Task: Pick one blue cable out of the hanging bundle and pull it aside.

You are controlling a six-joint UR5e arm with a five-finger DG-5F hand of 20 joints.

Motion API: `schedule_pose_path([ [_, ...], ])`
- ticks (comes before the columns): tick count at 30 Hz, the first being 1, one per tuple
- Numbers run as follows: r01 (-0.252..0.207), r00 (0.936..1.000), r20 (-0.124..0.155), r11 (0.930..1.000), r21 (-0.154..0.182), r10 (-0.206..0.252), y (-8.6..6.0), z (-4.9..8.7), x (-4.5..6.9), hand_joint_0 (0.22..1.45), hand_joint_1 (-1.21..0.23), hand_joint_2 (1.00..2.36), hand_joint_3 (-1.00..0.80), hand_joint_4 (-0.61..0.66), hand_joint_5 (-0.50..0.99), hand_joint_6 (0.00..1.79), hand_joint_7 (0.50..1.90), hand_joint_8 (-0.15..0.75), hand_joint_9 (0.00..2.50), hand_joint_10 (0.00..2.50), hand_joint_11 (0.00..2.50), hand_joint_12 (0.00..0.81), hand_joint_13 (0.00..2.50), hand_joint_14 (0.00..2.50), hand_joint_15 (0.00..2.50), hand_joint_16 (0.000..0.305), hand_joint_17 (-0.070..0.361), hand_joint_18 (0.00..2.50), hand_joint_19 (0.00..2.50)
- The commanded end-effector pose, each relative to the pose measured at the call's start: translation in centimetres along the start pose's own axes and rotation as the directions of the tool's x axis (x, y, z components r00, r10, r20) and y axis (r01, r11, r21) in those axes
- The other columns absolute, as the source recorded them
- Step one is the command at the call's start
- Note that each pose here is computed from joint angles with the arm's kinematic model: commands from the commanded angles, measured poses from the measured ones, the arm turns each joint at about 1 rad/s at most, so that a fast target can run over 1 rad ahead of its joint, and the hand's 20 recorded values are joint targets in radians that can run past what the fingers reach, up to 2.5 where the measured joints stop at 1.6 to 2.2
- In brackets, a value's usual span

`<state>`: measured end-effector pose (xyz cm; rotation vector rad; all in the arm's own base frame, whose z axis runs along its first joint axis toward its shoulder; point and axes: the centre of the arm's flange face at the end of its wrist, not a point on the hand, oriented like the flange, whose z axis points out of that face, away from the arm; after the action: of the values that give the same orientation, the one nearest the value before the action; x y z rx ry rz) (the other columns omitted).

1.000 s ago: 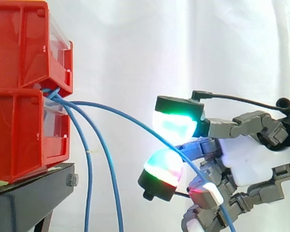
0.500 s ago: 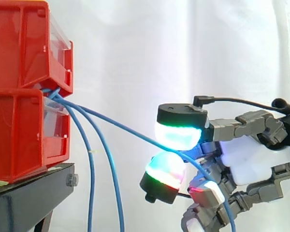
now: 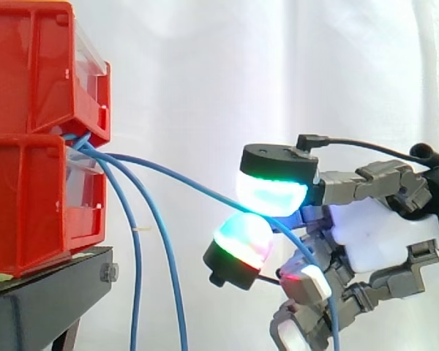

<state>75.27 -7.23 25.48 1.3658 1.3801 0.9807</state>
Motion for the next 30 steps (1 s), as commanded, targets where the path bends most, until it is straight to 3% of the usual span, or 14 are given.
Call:
schedule_pose_path([
  [1,-0.002,1.0000,0.002,0.9999,-0.010,0.002,0.65,0.09,-0.10,0.68,-0.85,1.02,-0.24,-0.43,-0.14,0.94,0.93,0.143,1.17,0.03,0.76,0.246,0.82,0.03,0.64,0.043,0.096,0.56,0.52],
  [10,-0.003,1.0000,0.002,0.9999,-0.016,0.003,1.00,0.14,-0.20,0.71,-0.87,1.01,-0.30,-0.47,-0.13,0.94,0.98,0.143,1.17,0.03,0.75,0.242,0.82,0.03,0.63,0.041,0.093,0.57,0.51],
  [22,-0.006,1.0000,-0.006,0.9999,-0.013,0.006,0.97,0.11,-0.23,0.69,-0.87,1.02,-0.11,-0.43,-0.11,0.94,1.09,0.150,1.27,0.03,0.77,0.238,0.88,0.03,0.65,0.040,0.089,0.59,0.52],
  [30,0.003,0.9999,-0.016,0.9994,0.035,-0.003,0.49,-0.38,-0.22,0.69,-0.90,1.01,-0.03,-0.42,-0.09,0.94,1.13,0.159,1.33,0.03,0.75,0.253,0.93,0.03,0.65,0.044,0.098,0.64,0.50],
])
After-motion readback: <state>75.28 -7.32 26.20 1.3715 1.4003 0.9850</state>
